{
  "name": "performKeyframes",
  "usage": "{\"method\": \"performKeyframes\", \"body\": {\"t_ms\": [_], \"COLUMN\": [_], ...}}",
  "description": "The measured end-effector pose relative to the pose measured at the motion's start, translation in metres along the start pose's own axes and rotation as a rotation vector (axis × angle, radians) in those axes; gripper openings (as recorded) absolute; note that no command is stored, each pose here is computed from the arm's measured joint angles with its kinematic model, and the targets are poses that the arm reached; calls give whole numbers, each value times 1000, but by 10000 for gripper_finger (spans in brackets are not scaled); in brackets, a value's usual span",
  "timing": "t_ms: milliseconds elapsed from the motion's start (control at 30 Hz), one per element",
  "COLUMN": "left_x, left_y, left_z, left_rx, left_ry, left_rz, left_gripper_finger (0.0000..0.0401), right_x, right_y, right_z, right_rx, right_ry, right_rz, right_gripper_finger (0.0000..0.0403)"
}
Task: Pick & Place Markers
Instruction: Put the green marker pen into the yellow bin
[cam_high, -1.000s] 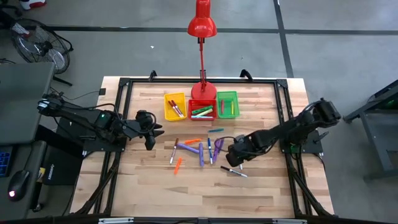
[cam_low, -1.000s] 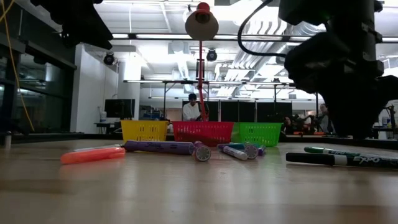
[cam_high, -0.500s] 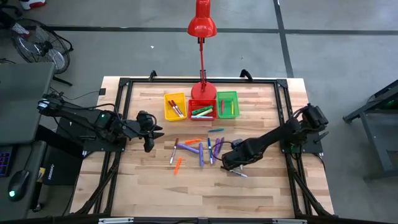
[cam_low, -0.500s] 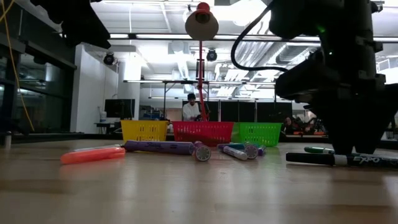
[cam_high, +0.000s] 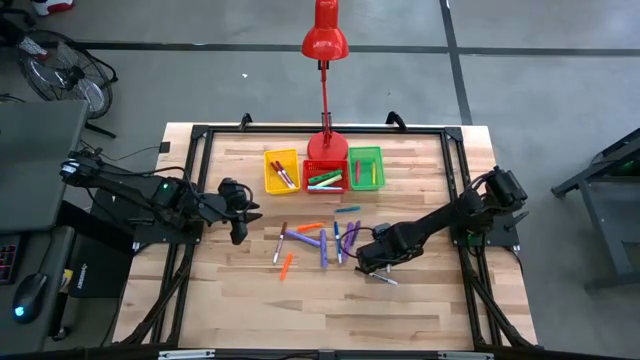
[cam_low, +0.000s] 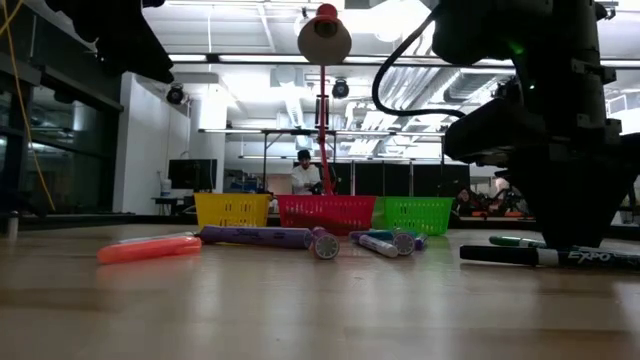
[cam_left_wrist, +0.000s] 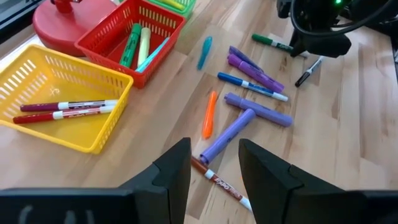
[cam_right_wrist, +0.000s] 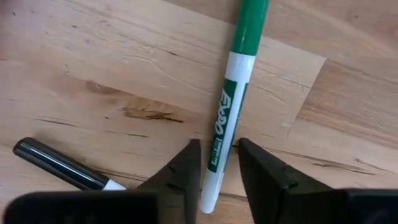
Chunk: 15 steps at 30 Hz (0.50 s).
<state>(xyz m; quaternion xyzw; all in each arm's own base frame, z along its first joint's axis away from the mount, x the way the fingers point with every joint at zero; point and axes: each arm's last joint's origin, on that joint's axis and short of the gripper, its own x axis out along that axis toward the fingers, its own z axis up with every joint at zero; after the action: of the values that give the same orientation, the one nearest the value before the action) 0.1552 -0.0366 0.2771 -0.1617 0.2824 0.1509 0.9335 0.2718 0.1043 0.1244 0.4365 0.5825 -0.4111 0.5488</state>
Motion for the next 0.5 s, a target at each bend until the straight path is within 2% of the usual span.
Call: {"method": "performKeyframes", "body": {"t_ms": [267, 500], "left_x": [0, 0], "left_y": [0, 0], "left_z": [-1, -1], "left_rx": [3, 4], "left_ry": [5, 5], "left_rz": [4, 4], "left_gripper_finger": [133, 133], "right_x": [0, -1], "right_y": [-1, 0], "right_z": [0, 0], "right_rx": [-12, -30], "right_ry": [10, 7], "right_rz": [-8, -6], "right_gripper_finger": [26, 19]}}
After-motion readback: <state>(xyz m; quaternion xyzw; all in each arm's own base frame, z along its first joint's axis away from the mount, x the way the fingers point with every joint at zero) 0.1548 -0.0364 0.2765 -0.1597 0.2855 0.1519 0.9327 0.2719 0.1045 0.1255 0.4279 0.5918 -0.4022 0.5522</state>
